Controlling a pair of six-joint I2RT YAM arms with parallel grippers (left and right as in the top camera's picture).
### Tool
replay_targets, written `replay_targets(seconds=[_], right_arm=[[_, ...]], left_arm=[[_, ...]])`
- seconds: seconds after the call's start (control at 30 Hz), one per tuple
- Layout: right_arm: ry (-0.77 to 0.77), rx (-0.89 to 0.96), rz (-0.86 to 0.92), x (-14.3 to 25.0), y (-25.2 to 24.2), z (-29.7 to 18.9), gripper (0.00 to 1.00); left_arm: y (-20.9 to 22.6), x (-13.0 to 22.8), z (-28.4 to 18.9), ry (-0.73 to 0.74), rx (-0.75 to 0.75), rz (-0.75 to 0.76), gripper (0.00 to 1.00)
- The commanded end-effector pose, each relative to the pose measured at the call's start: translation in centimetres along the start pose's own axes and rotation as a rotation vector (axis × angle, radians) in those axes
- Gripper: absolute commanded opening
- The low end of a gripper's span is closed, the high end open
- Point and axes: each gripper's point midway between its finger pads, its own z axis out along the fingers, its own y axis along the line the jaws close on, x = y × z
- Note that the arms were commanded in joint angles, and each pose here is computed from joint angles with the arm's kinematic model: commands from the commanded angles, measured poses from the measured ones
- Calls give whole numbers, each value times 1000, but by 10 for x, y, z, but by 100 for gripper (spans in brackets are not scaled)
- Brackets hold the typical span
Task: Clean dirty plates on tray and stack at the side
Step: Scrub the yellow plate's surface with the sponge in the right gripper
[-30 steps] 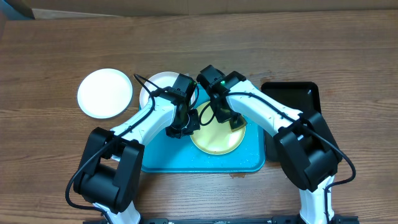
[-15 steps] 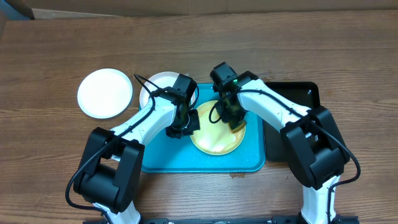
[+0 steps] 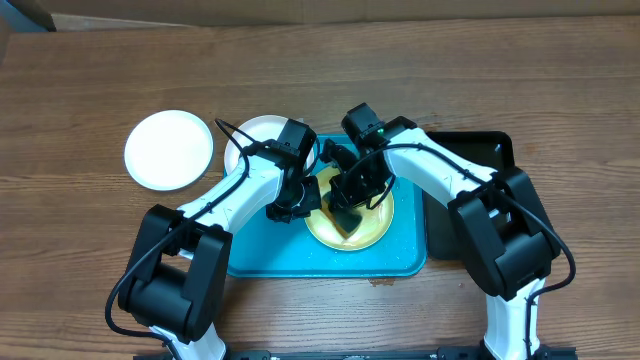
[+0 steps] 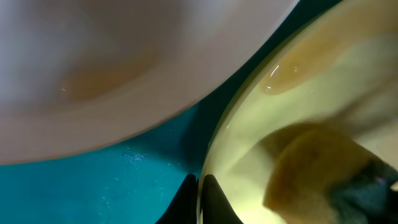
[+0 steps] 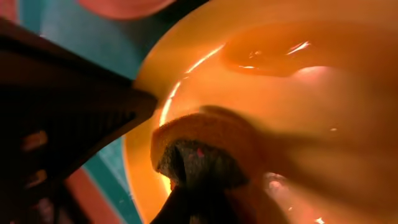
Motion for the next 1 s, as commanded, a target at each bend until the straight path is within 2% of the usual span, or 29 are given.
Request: replay_targets(seconds=[0.0,0.3,0.8,0.97], right_arm=[[-94,-136,19,-25,5,-37,4],[-173,-134,185,-20,-30,-112,4],[-121,-144,-46,-15,0,-78,4],[-88,-151,-35,-3,-4,-68,4]], left_arm=[[-3,3,1,0,-1,15,4],[-3,3,1,-1,0,15,4],[-3,2,1,-3,1,17,4],[-2,4,1,3,-4,26,4]])
